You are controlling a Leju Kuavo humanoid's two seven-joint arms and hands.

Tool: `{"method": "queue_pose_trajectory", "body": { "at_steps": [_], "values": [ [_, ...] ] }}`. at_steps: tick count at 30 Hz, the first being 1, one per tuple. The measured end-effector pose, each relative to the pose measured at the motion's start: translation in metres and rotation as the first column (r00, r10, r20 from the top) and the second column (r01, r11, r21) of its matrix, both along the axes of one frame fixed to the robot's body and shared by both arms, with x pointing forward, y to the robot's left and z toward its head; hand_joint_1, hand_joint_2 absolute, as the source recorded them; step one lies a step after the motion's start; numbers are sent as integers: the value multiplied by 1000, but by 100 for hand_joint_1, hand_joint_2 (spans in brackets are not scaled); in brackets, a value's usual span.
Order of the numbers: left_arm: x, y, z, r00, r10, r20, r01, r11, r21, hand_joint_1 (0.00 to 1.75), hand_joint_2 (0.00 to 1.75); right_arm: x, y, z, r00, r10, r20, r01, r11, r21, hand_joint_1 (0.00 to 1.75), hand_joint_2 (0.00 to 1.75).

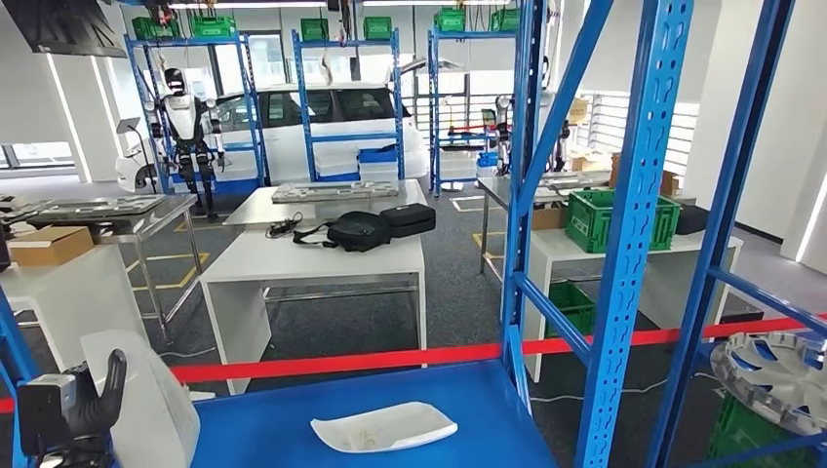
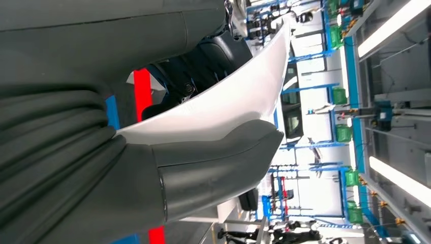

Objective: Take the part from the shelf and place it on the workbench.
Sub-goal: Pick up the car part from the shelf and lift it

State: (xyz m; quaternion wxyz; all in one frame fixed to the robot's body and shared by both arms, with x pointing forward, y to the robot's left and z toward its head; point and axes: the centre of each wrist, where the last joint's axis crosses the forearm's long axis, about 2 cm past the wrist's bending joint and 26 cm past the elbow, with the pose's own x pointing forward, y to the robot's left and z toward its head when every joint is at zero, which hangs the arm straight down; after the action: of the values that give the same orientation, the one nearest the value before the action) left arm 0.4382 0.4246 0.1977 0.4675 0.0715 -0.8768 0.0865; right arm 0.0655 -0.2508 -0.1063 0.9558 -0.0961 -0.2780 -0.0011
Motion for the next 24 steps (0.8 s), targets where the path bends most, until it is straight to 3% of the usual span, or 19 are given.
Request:
{"method": "queue_pose_trajectory", "body": {
  "at_steps": [24],
  "values": [
    [-1, -2, -5, 1000, 10, -20, -10, 1000, 1, 175, 175, 2, -2, 0, 1000, -9, 1, 9, 1000, 2, 0, 0]
  ]
}}
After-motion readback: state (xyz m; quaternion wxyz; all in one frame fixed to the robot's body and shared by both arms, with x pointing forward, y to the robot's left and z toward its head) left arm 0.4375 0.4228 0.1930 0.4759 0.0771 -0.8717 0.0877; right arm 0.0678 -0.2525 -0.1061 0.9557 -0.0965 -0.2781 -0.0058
